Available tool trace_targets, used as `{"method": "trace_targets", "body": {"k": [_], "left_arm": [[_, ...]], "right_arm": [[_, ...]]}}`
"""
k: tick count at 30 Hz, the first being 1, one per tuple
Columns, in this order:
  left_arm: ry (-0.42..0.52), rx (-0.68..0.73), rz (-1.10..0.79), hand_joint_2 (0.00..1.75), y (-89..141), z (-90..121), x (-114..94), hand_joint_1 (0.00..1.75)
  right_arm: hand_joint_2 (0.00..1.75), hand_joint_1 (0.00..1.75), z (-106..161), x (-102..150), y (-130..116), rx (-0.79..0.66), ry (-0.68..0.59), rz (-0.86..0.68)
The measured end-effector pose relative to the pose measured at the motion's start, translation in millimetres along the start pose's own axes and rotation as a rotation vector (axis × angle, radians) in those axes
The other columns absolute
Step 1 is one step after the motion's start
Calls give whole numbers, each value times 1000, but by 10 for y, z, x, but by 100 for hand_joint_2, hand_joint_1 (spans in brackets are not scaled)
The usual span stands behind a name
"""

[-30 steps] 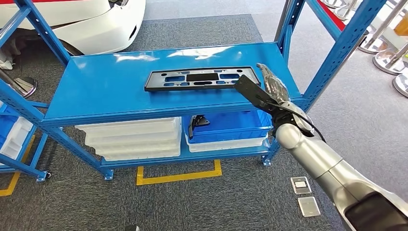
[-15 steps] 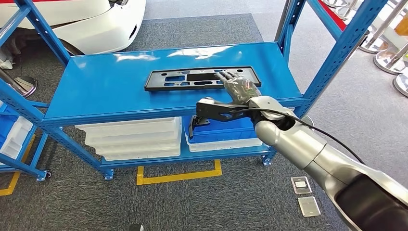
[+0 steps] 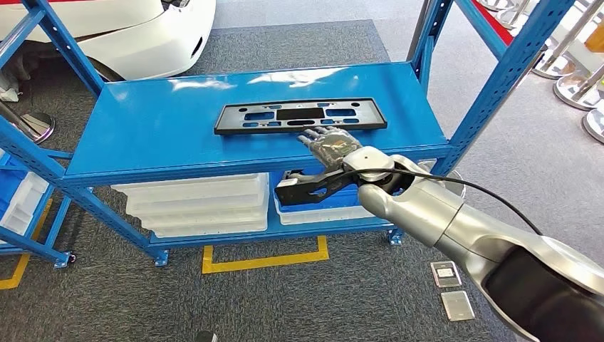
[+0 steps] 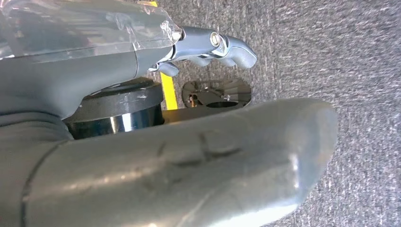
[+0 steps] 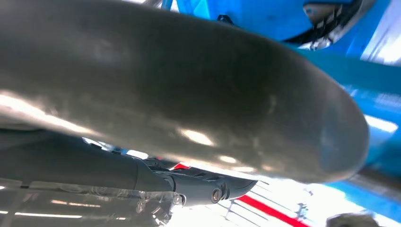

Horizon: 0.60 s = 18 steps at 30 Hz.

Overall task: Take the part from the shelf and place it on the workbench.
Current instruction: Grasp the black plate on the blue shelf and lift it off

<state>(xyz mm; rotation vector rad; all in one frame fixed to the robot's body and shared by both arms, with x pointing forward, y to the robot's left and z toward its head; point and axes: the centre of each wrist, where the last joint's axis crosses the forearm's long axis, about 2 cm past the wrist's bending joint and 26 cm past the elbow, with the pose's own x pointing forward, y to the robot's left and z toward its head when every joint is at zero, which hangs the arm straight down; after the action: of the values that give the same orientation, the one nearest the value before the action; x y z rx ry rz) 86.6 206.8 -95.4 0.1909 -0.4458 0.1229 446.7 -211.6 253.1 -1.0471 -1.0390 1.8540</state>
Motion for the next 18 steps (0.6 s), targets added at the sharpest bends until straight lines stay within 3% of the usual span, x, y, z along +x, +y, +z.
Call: {"method": "trace_targets", "body": {"k": [8, 18], "left_arm": [[85, 2, 5, 0, 27, 12, -81, 0], [96, 3, 5, 0, 29, 23, -123, 0]], "right_arm": [[0, 0, -80, 301, 0, 18, -87, 101], [0, 0, -113, 316, 8, 4, -64, 181]]}}
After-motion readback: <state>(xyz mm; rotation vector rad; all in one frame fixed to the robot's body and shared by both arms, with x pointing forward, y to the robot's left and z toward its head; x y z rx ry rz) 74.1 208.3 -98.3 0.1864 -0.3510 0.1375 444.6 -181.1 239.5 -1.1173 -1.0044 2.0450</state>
